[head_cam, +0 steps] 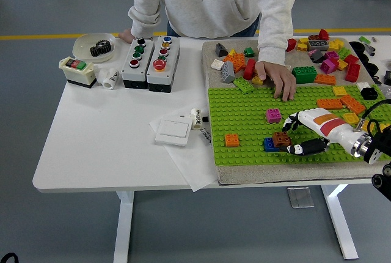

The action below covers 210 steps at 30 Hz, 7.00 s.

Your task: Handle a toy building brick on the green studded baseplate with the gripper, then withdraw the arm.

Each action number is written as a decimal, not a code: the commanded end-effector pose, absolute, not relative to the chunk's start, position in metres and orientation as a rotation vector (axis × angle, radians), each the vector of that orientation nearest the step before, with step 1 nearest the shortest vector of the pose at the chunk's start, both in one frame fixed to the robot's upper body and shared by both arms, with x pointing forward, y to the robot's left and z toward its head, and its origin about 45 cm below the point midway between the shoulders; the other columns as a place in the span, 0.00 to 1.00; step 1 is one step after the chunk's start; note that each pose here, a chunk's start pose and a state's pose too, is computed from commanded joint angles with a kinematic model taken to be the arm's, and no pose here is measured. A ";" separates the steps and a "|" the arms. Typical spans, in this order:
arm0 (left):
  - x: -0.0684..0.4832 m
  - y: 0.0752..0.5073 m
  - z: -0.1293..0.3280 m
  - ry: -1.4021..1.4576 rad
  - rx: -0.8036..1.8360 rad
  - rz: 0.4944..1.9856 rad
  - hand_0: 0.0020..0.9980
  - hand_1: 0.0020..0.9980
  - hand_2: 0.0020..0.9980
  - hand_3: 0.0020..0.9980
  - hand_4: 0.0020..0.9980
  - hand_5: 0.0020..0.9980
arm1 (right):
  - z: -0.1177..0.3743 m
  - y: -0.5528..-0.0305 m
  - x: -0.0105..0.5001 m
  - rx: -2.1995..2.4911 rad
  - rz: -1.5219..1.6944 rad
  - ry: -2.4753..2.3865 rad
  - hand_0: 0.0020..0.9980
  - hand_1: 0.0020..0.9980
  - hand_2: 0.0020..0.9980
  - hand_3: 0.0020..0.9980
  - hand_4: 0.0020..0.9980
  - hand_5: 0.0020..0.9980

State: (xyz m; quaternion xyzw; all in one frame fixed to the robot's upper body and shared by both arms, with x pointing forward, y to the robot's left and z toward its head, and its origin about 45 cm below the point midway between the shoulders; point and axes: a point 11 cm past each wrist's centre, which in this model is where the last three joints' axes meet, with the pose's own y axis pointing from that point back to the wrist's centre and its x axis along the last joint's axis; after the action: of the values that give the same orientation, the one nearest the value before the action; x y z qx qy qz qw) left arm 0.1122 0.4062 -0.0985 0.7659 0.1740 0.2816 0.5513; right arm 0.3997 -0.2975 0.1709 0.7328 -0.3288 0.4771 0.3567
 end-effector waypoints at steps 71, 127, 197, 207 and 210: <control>0.110 0.406 -0.099 0.409 1.816 0.657 0.74 0.74 0.75 0.60 0.66 0.60 | 0.172 -0.291 0.395 1.901 1.270 -0.829 0.47 0.45 0.52 0.53 0.80 0.59; 0.110 0.407 -0.099 0.412 1.815 0.658 0.74 0.74 0.75 0.60 0.66 0.60 | 0.200 -0.300 0.392 1.921 1.304 -0.955 0.66 0.67 0.77 0.81 1.00 0.59; 0.112 0.407 -0.098 0.401 1.819 0.652 0.74 0.73 0.75 0.60 0.66 0.60 | 0.193 -0.286 0.352 1.856 1.532 -0.591 0.73 0.69 0.72 0.63 0.91 0.64; 0.113 0.407 -0.098 0.401 1.818 0.654 0.74 0.73 0.75 0.60 0.66 0.60 | 0.192 -0.286 0.351 1.858 1.529 -0.588 0.72 0.68 0.71 0.63 0.92 0.64; 0.112 0.407 -0.098 0.402 1.819 0.653 0.74 0.73 0.75 0.60 0.66 0.60 | 0.192 -0.286 0.350 1.859 1.529 -0.586 0.72 0.68 0.71 0.63 0.92 0.64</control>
State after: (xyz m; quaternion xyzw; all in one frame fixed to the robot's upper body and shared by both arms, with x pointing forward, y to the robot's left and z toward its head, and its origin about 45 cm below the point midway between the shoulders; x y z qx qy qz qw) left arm 0.1123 0.4072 -0.0982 0.7687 0.1697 0.2759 0.5514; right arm 0.3503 -0.2861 0.1922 0.7093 -0.2234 0.5836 0.3261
